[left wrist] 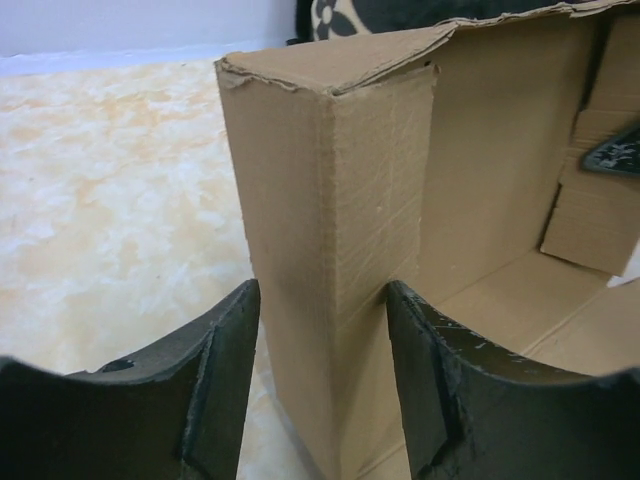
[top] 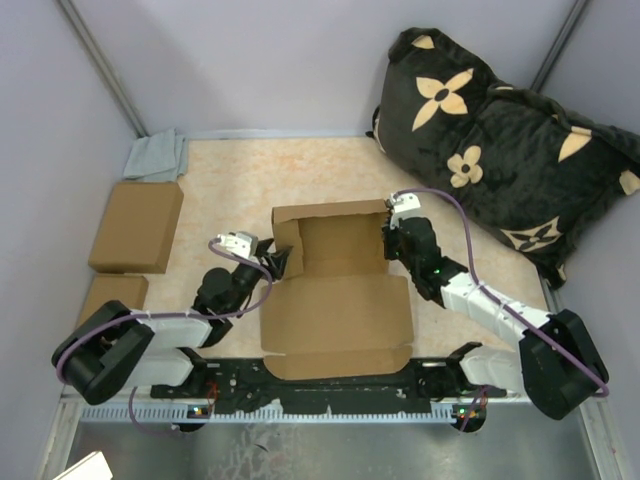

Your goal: Fold the paper box

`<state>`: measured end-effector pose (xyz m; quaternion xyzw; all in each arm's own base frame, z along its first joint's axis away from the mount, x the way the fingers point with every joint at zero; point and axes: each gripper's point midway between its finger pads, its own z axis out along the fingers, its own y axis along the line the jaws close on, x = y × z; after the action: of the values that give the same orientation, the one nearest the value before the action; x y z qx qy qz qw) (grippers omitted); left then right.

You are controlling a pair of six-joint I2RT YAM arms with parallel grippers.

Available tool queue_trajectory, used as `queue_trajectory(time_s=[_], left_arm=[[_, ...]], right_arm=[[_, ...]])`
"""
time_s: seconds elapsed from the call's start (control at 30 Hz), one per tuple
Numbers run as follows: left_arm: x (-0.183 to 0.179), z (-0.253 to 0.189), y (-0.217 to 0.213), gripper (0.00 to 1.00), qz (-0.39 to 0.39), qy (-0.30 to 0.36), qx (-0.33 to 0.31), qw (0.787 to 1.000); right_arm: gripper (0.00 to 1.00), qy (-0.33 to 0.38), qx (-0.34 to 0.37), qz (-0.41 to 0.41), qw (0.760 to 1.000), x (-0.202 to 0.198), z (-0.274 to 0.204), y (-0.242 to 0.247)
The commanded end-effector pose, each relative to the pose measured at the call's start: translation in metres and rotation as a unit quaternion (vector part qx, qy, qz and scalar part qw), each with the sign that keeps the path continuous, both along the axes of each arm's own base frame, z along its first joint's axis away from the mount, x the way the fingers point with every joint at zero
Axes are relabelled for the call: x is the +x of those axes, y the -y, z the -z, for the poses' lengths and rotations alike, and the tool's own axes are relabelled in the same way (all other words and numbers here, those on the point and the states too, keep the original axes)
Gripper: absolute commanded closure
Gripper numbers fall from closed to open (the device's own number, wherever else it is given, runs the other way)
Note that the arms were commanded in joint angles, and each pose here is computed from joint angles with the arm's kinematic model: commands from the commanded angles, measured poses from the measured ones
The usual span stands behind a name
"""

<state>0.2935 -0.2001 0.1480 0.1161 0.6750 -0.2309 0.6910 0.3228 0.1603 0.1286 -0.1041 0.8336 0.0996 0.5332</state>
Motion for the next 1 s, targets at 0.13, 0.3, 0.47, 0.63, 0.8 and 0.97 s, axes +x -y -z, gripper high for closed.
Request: queue_trajectory(time_s=[0.13, 0.3, 0.47, 0.63, 0.8, 0.97], left_arm=[[-0.009, -0.016, 0.017, 0.32, 0.053, 0.039, -0.018, 0.998], [0.006, -0.006, 0.01, 0.35, 0.013, 0.017, 0.008, 1.0], [0.019, -0.004, 0.01, 0.52, -0.018, -0.021, 0.029, 0.999], [0.035, -0.003, 0.006, 0.58, -0.079, -0.061, 0.077, 0.992], [0.042, 0.007, -0.002, 0.59, -0.128, -0.108, 0.108, 0.98], [0.041, 0.024, -0.007, 0.73, -0.153, -0.148, 0.118, 0.97]], right_arm=[[0.96, 0.068, 0.059, -0.083, 0.992, -0.006, -0.049, -0.034], [0.95, 0.083, 0.068, -0.095, 0.99, -0.014, -0.056, -0.034], [0.95, 0.072, 0.056, -0.078, 0.993, -0.01, -0.052, -0.03], [0.95, 0.051, 0.04, -0.033, 0.997, 0.001, -0.045, -0.023], [0.95, 0.025, 0.035, 0.012, 0.999, 0.007, -0.036, -0.014], [0.95, 0.013, 0.028, 0.04, 0.999, 0.01, -0.03, -0.007]])
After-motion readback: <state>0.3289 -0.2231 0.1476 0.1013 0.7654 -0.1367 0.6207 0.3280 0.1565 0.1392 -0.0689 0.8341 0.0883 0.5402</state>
